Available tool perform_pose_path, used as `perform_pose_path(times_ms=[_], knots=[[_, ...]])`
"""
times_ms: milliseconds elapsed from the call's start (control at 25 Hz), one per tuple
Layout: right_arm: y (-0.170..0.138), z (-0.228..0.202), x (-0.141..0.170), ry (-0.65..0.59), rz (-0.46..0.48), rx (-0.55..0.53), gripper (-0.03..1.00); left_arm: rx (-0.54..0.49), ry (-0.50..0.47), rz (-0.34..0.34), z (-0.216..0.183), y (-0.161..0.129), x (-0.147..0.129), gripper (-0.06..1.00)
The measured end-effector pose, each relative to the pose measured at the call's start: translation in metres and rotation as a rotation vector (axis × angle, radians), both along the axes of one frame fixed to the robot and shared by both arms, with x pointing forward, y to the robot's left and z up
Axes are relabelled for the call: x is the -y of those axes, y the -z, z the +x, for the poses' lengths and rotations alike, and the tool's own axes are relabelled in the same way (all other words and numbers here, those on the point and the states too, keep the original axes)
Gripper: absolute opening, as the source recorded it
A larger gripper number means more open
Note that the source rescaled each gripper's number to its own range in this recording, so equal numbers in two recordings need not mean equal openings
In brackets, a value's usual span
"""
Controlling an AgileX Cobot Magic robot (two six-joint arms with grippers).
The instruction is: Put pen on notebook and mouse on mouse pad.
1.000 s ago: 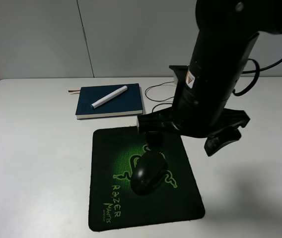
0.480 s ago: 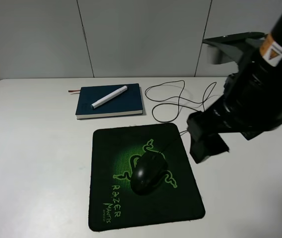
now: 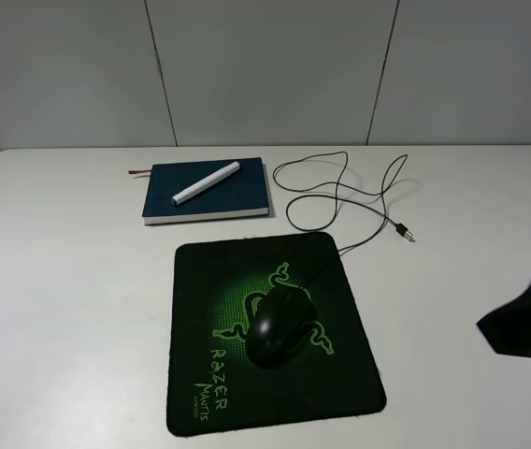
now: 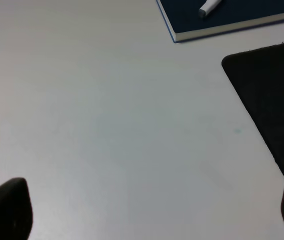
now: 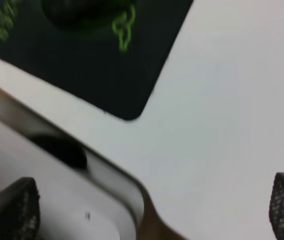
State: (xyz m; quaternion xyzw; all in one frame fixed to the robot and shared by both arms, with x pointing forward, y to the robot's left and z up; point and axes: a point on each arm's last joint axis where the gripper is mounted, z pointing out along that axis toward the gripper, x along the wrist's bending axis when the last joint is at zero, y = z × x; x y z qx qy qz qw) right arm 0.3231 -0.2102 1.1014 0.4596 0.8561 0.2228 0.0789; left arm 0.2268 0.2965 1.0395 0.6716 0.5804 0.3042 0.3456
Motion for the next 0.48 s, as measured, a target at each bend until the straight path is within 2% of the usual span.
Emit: perform_pose_path(times_ms=[200, 480], knots=[[-0.018, -0.021, 0.03, 0.004, 0.086, 0.153, 1.0, 0.0, 0.0, 0.0, 0.0, 0.0, 0.0, 1.0], [-0.027, -0.04, 0.054, -0.022, 0.146, 0.277, 1.0, 0.0, 0.0, 0.0, 0.0, 0.0, 0.0, 1.0]])
